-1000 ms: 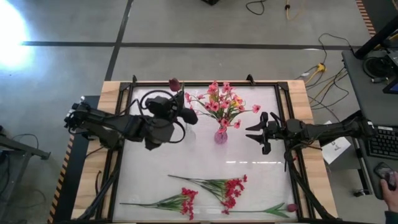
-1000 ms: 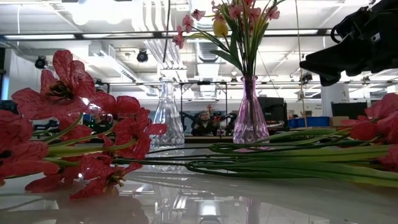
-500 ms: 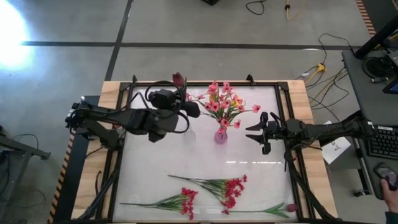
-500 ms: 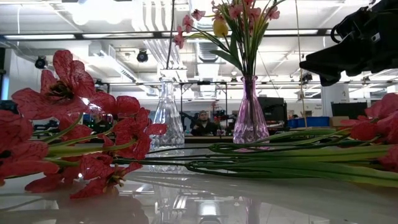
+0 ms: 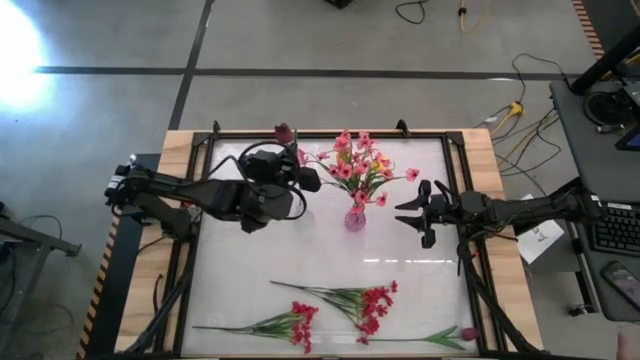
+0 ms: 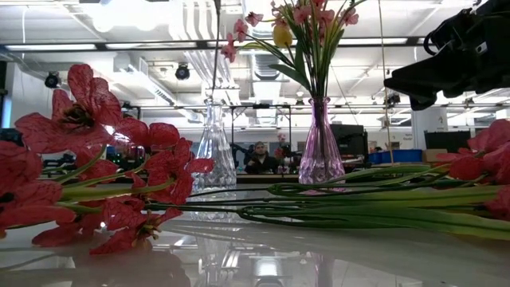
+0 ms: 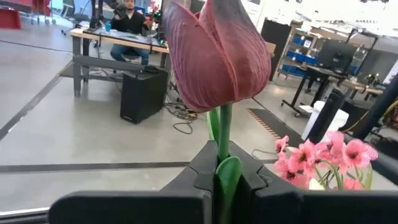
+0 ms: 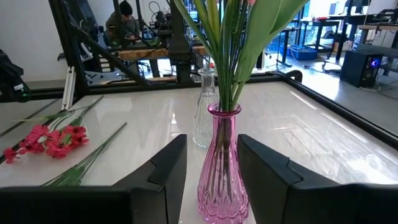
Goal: Sort flowers into vase by color
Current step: Put the top dark red flower into the transparent vase
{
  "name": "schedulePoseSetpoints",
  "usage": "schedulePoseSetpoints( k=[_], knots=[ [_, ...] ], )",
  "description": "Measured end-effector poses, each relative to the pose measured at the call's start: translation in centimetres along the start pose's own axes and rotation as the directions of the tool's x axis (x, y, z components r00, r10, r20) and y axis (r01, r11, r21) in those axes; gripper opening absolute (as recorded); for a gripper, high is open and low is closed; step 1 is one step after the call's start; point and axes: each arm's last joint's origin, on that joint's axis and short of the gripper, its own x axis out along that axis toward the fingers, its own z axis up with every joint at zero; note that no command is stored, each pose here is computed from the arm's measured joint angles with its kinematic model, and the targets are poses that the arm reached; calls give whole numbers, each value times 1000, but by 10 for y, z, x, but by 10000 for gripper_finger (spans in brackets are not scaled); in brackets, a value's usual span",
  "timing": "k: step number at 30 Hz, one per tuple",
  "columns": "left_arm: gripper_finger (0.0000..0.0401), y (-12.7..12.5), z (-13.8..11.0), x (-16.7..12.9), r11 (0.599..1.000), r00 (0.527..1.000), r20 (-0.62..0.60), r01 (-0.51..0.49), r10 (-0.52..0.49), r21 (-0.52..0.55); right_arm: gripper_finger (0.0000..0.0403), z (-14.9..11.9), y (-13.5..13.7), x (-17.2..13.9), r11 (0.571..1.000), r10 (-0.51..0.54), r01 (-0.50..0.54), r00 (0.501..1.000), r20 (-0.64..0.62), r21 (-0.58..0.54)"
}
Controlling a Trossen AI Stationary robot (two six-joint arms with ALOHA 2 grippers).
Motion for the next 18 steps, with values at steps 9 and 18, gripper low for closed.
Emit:
schedulePoseSetpoints(
  k=[9, 18],
  knots=[
    [0, 5, -18, 0, 998, 1000, -10, -4, 3, -70, 136, 0, 0, 0, 1000, 0, 0, 1000, 0, 0],
    [20, 9, -42, -5, 992, 991, -112, 88, -78, 85, 126, 0, 0, 0, 1000, 0, 0, 1000, 0, -1]
  ],
)
